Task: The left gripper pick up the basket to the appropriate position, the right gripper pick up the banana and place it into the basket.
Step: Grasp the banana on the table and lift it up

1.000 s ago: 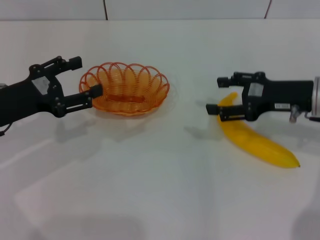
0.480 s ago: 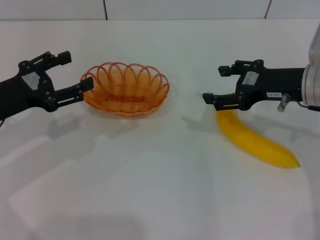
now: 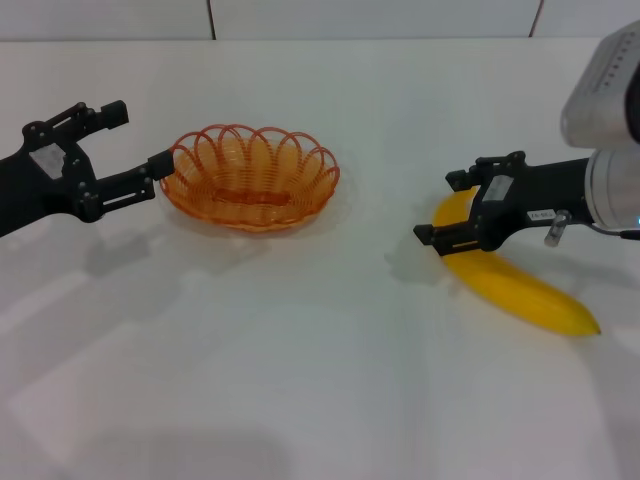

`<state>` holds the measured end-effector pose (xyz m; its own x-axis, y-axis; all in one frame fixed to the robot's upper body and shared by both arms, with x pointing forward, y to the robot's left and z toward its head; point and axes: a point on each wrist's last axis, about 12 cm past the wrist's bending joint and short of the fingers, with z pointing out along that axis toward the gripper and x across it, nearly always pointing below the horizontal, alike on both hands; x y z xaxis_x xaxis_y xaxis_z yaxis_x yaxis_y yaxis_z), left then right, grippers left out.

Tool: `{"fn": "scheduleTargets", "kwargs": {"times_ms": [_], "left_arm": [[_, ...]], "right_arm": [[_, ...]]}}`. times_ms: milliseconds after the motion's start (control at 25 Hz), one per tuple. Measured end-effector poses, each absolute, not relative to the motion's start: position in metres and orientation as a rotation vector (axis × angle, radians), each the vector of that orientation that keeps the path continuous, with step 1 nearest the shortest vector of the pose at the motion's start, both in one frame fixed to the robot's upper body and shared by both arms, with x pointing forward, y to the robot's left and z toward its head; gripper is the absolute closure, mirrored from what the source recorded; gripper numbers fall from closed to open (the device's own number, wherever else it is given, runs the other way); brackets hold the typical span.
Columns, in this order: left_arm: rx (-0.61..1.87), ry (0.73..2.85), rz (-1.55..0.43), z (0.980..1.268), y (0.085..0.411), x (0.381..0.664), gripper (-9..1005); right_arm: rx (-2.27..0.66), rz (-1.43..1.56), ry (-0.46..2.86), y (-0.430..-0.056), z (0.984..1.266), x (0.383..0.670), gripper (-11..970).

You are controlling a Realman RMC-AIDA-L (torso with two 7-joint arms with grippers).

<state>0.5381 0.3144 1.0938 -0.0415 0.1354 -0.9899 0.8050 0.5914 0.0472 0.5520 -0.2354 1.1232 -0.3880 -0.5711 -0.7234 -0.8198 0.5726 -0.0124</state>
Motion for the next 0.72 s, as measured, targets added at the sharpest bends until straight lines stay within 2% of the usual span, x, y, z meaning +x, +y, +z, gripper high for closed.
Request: {"fn": "scheduleTargets", "kwargs": {"times_ms": [480,720], "left_arm": [[0.821,1.580,-0.655,1.089,0.315,0.536,139],[0.828,1.646,-0.632,1.076,0.323,0.524,139]], "right_arm": [[-1.153,0.345,2.212,-0.224,1.122,0.549,103],[-1.157,0.333,2.235,-0.225,1.120,0.548,105]]}}
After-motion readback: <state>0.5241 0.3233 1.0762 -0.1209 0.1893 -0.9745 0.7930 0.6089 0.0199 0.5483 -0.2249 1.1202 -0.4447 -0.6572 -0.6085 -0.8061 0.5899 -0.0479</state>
